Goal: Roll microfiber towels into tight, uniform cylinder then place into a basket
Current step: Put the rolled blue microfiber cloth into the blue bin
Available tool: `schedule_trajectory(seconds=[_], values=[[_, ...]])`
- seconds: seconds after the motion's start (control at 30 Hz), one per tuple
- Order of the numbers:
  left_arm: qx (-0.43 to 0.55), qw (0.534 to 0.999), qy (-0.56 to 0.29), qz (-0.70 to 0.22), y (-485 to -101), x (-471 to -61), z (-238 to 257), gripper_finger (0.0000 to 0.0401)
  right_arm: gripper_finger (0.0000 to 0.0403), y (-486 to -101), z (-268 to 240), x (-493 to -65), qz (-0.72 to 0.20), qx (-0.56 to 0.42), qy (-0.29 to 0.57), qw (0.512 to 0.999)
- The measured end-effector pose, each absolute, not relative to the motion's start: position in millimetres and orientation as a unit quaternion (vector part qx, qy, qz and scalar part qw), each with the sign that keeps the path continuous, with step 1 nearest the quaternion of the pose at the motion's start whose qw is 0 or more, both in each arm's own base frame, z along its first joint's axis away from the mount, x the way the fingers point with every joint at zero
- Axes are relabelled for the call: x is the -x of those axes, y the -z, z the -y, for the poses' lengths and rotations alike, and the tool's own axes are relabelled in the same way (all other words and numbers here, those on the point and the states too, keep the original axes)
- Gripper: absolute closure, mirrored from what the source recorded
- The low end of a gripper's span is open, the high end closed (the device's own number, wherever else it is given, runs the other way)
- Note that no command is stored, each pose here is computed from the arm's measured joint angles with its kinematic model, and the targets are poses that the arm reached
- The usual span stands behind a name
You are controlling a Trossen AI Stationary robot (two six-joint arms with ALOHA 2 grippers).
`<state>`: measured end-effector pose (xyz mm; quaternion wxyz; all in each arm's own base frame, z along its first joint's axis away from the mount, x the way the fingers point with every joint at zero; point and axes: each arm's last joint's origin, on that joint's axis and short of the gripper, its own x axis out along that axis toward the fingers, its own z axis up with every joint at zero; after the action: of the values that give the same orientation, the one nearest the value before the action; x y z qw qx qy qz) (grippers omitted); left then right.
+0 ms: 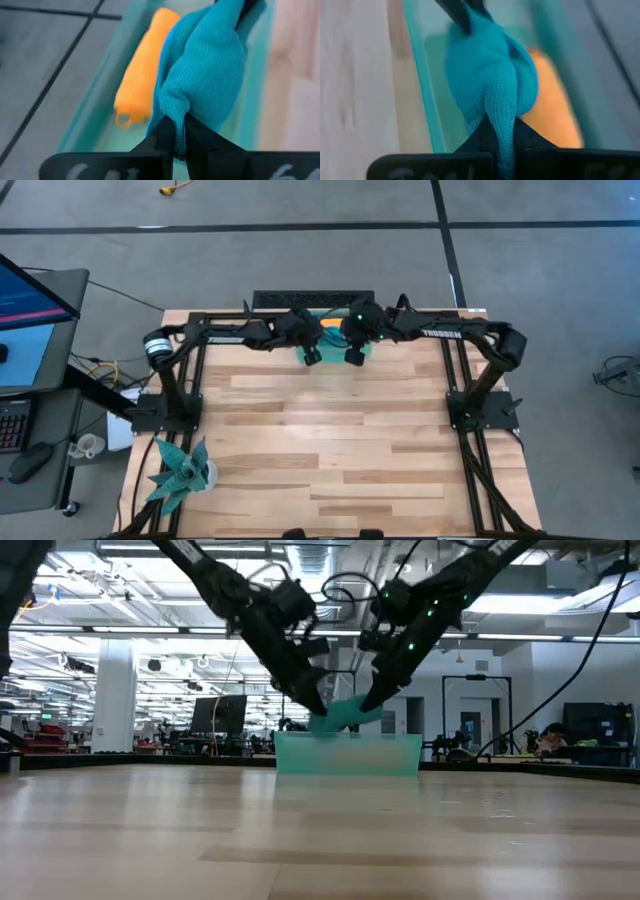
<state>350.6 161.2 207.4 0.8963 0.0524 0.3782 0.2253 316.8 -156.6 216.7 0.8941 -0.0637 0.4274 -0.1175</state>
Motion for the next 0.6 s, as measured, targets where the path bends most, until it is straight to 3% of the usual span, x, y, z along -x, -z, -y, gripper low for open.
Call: schedule_trajectory(seconds=[0.3,0.6], values=[[-0.036,0.893,-0.203,-0.4,-173,-361,-168,0.039,0.037,-170,184,-314,-0.49,0.04,0.107,0.864],[-0.034,0.895,-0.195,-0.401,-170,-363,-167,0.0388,0.0369,-153,192,-312,-0.513,0.024,0.101,0.852]])
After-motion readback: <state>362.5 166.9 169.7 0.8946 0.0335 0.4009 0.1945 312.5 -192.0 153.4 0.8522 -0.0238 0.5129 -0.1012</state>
